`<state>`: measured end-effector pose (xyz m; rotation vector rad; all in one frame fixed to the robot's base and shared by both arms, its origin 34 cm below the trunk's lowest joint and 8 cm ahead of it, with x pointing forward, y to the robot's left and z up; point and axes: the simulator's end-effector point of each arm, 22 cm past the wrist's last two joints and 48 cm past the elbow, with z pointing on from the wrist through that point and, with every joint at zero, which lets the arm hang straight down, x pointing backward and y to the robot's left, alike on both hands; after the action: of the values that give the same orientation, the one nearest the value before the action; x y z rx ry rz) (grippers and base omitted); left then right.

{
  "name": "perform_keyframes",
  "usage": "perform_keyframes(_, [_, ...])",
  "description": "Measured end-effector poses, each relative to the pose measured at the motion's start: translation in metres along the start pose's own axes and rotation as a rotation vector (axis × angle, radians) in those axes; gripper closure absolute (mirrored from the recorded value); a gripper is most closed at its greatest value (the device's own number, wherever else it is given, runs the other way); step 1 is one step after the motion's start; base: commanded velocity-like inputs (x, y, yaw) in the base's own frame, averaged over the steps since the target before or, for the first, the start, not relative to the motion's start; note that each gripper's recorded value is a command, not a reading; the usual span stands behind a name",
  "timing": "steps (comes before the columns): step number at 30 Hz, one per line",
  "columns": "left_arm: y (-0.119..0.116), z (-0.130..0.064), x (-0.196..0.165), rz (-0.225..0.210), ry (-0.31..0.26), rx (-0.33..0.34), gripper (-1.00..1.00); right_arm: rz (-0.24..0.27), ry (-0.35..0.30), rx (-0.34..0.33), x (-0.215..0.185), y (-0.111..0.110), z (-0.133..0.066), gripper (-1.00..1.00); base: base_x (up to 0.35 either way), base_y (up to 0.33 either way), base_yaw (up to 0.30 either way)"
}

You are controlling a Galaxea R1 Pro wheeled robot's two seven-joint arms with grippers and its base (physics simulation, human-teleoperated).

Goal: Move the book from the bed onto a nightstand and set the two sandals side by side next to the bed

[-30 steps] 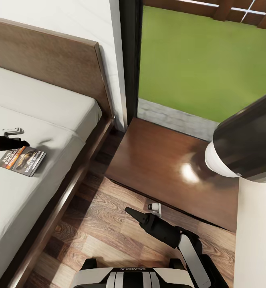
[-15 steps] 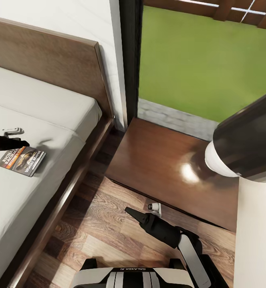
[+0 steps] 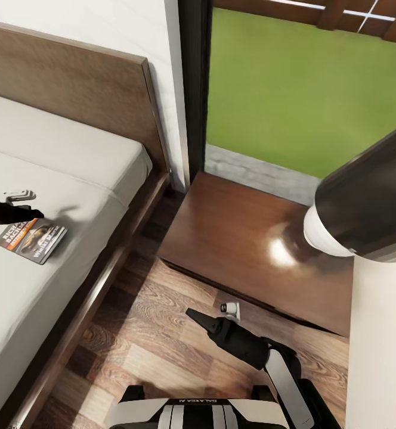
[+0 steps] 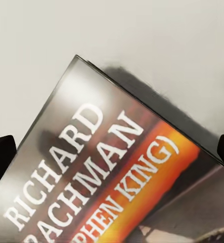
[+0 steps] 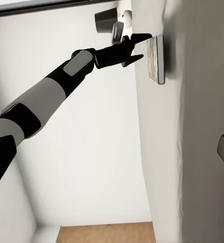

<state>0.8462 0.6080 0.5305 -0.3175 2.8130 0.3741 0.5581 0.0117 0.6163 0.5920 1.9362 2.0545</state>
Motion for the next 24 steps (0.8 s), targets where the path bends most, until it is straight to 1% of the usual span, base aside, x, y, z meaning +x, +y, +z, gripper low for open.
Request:
perform_keyframes(18, [0.0003,0.0000,0.0001,0.002,0.001,-0.001,-1.00,0.000,0.000,0.000,0.0000,0.0000,0.0000,-1.00,-0.079,0.000,0.000])
perform_keyframes(24, [0.0003,-0.0001,0.0001,0.002,0.000,-0.001,-1.00,0.000,0.000,0.000,0.0000,0.0000,0.0000,-1.00,-0.037,0.000,0.000])
